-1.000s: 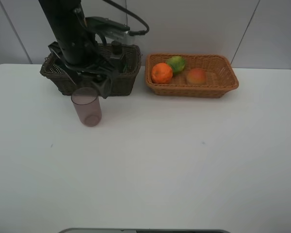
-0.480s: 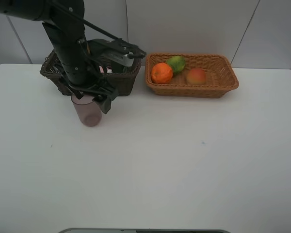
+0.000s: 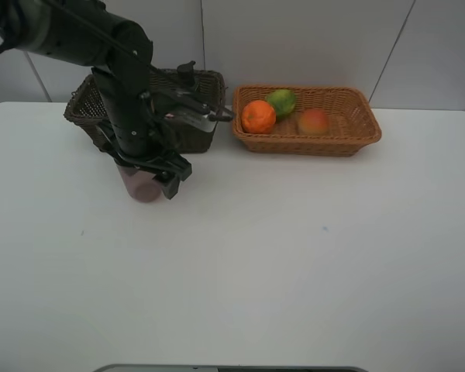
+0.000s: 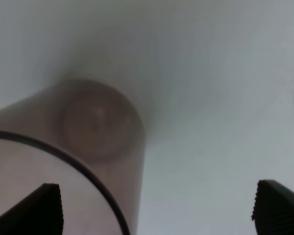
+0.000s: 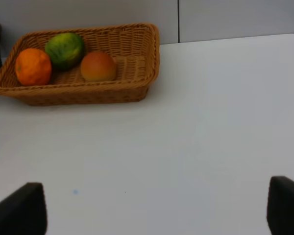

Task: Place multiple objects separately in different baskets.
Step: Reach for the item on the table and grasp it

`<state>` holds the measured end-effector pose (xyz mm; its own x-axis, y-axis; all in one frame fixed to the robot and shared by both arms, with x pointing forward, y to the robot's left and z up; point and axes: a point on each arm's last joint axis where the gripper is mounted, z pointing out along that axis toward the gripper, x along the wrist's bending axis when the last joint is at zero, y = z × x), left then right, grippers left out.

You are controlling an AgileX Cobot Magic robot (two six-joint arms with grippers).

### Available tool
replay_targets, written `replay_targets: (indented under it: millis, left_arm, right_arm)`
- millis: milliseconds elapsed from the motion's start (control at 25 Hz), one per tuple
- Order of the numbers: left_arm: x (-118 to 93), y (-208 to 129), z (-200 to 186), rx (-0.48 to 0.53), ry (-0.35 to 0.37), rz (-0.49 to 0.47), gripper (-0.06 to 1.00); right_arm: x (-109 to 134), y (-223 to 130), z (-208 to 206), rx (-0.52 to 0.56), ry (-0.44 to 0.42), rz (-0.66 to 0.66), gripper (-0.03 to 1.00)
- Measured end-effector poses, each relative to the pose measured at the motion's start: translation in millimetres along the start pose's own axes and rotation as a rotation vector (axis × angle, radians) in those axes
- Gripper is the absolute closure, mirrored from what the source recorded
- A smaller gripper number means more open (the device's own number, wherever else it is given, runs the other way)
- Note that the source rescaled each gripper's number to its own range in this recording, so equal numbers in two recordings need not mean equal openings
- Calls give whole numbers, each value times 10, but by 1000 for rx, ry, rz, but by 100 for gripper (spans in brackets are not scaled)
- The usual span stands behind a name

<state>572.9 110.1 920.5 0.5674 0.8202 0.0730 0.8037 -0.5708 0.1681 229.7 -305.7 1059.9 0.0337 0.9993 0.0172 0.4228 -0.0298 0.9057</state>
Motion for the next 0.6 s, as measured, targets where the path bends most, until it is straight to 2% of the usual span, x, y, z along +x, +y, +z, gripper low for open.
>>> replay_targets:
  millis: [600]
  left_arm:
    - [-13,-64,130,-50,4,13,-3]
  right_arm:
    - [0,0,0,0,0,0,-3]
